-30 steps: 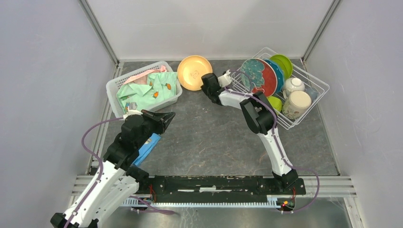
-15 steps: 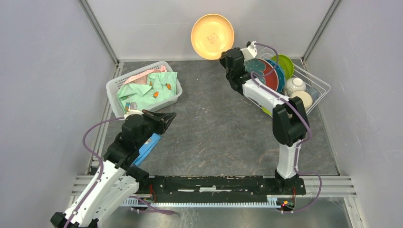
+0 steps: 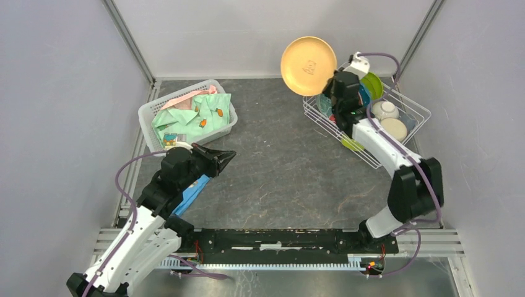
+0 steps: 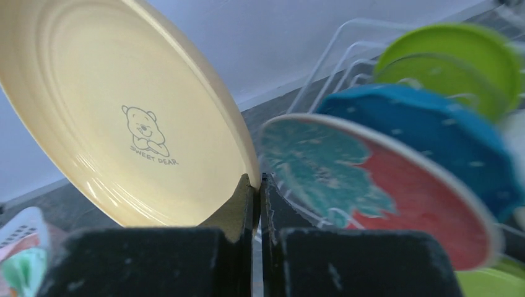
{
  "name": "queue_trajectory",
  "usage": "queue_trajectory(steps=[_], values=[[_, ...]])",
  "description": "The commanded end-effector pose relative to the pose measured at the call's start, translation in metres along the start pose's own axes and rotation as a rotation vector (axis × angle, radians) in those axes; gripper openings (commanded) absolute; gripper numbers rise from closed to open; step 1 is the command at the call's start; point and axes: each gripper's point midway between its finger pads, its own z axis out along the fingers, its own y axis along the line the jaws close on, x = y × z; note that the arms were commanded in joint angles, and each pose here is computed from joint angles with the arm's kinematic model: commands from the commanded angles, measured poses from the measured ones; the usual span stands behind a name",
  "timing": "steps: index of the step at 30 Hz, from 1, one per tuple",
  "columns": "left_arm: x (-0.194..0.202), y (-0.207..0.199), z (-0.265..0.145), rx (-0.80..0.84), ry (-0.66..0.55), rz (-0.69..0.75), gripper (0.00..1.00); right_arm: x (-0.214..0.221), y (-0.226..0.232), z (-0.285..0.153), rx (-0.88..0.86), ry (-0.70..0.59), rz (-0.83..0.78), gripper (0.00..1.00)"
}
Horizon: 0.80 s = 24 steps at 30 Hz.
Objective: Load the mixed dishes into the dish rack
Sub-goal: Pick up the plate from the corner of the board.
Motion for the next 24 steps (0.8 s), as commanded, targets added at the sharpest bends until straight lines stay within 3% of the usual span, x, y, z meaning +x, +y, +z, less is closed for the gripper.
queue_trajectory(steps=[1,10,17,24], values=[[0.034,-0.023,-0.011,0.078,0.198,-0.009,0.02,-0.060,-0.023,-0.032,-0.018,-0.119,-0.179,0.00],[0.060,-0.024,-0.019,0.103,0.367,0.000,0.02,-0.094,-0.058,-0.044,0.055,-0.126,-0.517,0.00],[0.051,-0.010,-0.003,0.021,0.314,-0.019,0.02,-0.099,-0.081,-0.044,0.164,-0.115,-0.705,0.00],[0.048,0.001,0.000,-0.006,0.291,-0.024,0.02,-0.115,-0.083,-0.043,0.211,-0.150,-0.759,0.00]])
